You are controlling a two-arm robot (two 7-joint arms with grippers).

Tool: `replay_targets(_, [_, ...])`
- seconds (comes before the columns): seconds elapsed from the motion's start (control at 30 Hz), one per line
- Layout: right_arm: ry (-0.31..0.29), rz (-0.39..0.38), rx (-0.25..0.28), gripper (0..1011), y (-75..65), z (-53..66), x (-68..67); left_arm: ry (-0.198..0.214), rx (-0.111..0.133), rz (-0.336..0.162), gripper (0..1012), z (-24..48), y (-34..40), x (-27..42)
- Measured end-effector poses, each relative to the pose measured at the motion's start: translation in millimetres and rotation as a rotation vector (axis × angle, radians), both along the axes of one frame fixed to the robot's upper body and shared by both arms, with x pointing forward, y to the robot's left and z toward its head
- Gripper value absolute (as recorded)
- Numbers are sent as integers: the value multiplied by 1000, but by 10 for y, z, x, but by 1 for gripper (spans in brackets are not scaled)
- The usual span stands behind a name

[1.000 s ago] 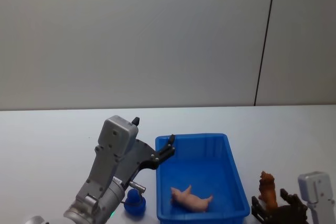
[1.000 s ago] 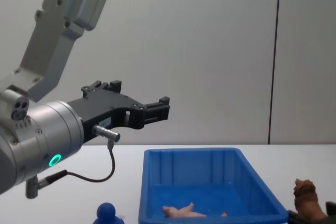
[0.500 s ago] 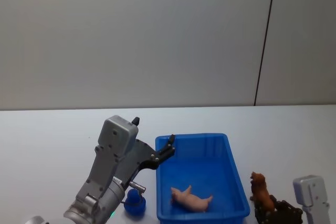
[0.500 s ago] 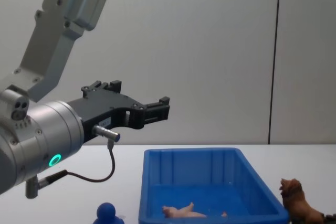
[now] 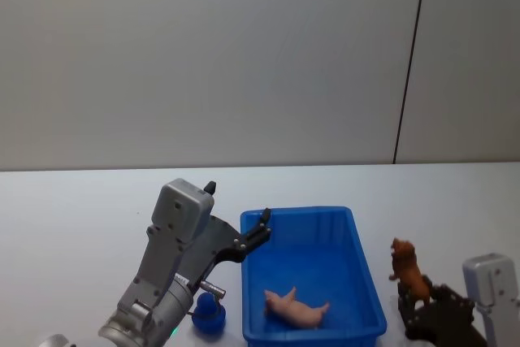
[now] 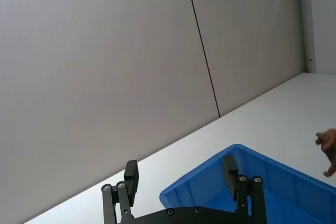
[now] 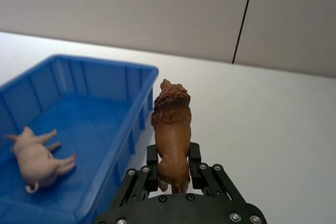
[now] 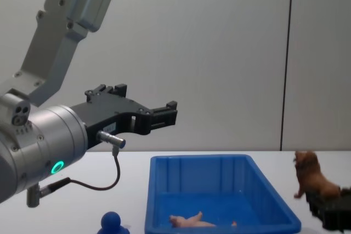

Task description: Pick up the two dolls from the table and place them into the box.

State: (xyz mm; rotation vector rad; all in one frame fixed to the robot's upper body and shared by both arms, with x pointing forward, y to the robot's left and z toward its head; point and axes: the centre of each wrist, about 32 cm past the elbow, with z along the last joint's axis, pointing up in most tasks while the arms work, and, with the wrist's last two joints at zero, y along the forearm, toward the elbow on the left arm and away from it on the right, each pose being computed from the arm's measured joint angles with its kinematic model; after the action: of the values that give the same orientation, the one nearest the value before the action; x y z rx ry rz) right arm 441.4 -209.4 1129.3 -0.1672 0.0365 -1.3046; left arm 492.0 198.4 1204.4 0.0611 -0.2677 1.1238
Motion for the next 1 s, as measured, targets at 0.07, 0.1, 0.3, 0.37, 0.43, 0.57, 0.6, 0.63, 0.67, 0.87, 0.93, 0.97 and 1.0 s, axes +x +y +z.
replay_targets(0.07, [-18,2,1,325,1,39,1,0,0,0,1003,0,0,0])
replay_targets(0.1, [-35,7,2,325,2,74,3,0,0,0,1003,0,0,0])
replay_targets(0.3, [-84,49,14,325,21,195,38,0,0,0,1004,0,0,0])
replay_targets(0.37, [-92,65,18,325,31,220,54,0,0,0,1003,0,0,0])
replay_targets(0.43, [-99,80,23,325,46,246,76,0,0,0,1003,0,0,0])
replay_targets(0.57, [-112,128,38,325,113,299,160,0,0,0,1003,0,0,0])
replay_targets(0.6, [-113,135,39,325,121,304,172,0,0,0,1003,0,0,0])
replay_targets(0.63, [-113,144,41,325,137,307,194,0,0,0,1004,0,0,0])
replay_targets(0.67, [-115,157,45,325,168,319,233,0,0,0,1004,0,0,0])
replay_targets(0.87, [-108,201,47,329,269,316,370,0,0,0,1004,0,0,0])
replay_targets(0.93, [-105,210,46,355,291,311,399,0,0,0,1003,0,0,0])
replay_targets(0.97, [-102,217,45,389,311,307,423,0,0,0,1003,0,0,0])
replay_targets(1.0, [-101,221,45,428,323,307,440,0,0,0,1003,0,0,0])
